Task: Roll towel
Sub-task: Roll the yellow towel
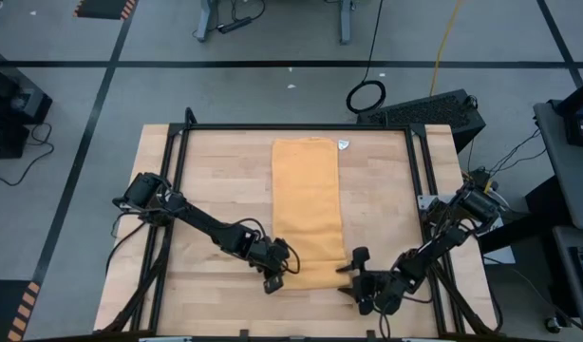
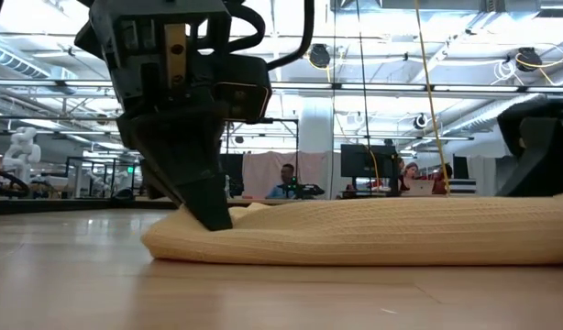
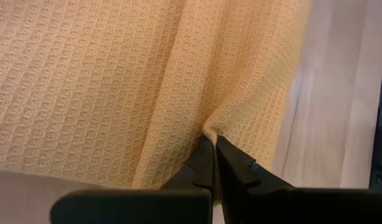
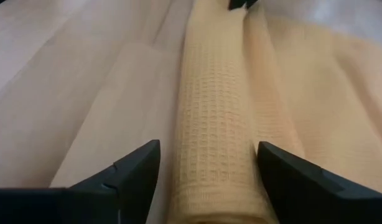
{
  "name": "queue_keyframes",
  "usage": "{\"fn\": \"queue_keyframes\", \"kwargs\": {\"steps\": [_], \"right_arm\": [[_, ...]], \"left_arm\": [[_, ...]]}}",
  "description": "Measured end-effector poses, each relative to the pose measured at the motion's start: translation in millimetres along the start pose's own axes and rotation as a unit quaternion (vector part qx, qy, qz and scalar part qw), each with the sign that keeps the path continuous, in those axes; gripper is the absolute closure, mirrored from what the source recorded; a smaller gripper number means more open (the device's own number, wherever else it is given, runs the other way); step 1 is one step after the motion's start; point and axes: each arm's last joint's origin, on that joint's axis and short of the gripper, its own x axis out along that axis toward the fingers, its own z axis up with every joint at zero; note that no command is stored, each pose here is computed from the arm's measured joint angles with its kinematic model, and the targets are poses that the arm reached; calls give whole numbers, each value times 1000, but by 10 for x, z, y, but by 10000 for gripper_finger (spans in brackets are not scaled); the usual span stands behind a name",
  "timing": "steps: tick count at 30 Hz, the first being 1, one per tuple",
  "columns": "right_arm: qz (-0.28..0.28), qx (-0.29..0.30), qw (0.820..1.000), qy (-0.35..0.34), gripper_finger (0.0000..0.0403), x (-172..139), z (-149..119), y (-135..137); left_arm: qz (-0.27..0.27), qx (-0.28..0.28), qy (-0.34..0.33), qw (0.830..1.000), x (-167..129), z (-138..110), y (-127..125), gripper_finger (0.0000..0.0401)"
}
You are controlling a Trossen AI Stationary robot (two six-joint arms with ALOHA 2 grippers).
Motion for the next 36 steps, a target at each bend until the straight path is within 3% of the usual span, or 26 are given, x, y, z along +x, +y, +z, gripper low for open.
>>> {"fn": "queue_keyframes", "kwargs": {"steps": [5, 11, 21, 26, 30, 36], "right_arm": [[6, 33, 999, 12, 179, 35, -24, -53], [24, 50, 998, 32, 258, 105, -21, -114], [27, 68, 996, 46, 387, 147, -29, -154], [26, 84, 995, 48, 391, 156, -29, -166], [24, 100, 993, 50, 385, 175, -26, -188], [25, 101, 993, 49, 388, 181, -24, -194]], "left_arm": [[4, -8, -8, 1000, 0, 8, -1, 395], [-3, 13, -17, 1000, -23, 19, -31, 383], [-58, 131, -56, 988, -413, 1, -345, 252], [-25, 236, -150, 960, -567, -166, -650, 218], [10, 298, -225, 928, -400, -376, -863, 216], [81, 345, -221, 909, -13, -743, -866, 208]]}}
